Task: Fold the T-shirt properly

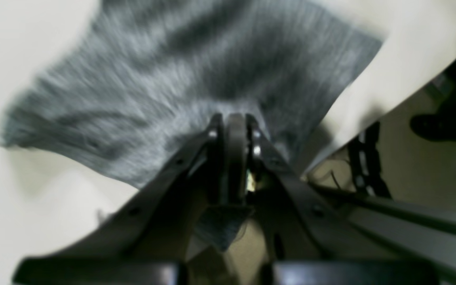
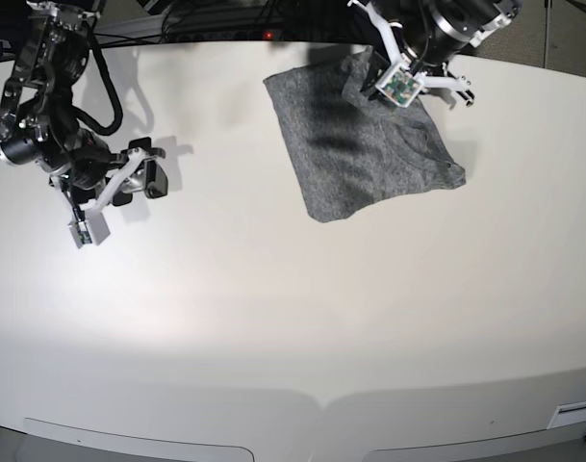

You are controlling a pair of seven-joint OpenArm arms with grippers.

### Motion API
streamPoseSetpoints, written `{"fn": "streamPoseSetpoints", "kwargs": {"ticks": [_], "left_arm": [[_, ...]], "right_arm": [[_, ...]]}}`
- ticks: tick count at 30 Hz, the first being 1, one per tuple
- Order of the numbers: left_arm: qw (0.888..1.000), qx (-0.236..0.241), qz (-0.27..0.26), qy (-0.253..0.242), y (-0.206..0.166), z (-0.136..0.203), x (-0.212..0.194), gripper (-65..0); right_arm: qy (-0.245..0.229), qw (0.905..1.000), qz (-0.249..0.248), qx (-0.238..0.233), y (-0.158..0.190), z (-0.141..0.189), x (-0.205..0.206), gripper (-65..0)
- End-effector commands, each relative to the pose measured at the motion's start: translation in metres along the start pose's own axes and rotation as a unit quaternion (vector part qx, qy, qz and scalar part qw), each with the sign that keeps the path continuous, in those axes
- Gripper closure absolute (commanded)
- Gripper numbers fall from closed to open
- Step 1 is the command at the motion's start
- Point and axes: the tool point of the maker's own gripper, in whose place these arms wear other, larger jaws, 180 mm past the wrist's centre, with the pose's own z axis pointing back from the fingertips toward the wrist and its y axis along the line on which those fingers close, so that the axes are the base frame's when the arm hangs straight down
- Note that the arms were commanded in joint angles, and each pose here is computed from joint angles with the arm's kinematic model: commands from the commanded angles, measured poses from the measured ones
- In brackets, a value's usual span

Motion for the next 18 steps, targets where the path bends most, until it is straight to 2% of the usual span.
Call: {"fn": "streamPoseSetpoints", "kwargs": {"ticks": [1, 7, 11, 13, 16, 18], "left_arm": [[1.0, 0.0, -0.001, -0.02, -0.001, 0.009, 0.011, -2.3], [1.0, 0.024, 0.004, 0.013, 0.01, 0.031, -0.011, -2.1], [0.998, 0.025, 0.044, -0.024, 0.015, 0.036, -0.002, -3.3], [0.998, 0.011, 0.056, -0.035, 0.01, 0.035, 0.003, -9.6], [0.997, -0.018, 0.046, -0.051, -0.002, 0.031, 0.013, -24.5], [0.997, -0.028, 0.037, -0.067, -0.008, 0.026, 0.023, -26.9]], "right_arm": [[-0.021, 0.9997, 0.009, -0.003, -0.002, 0.005, 0.013, -36.1], [-0.021, 0.9997, 0.009, -0.003, -0.002, 0.005, 0.013, -36.1], [-0.027, 0.9996, 0.004, 0.009, 0.002, 0.005, 0.015, -36.1], [-0.028, 0.9995, 0.002, 0.016, 0.005, 0.005, 0.016, -36.1], [-0.025, 0.9996, 0.002, 0.015, 0.004, 0.005, 0.015, -36.1], [-0.023, 0.9996, 0.002, 0.015, 0.005, 0.005, 0.014, -36.1]]}}
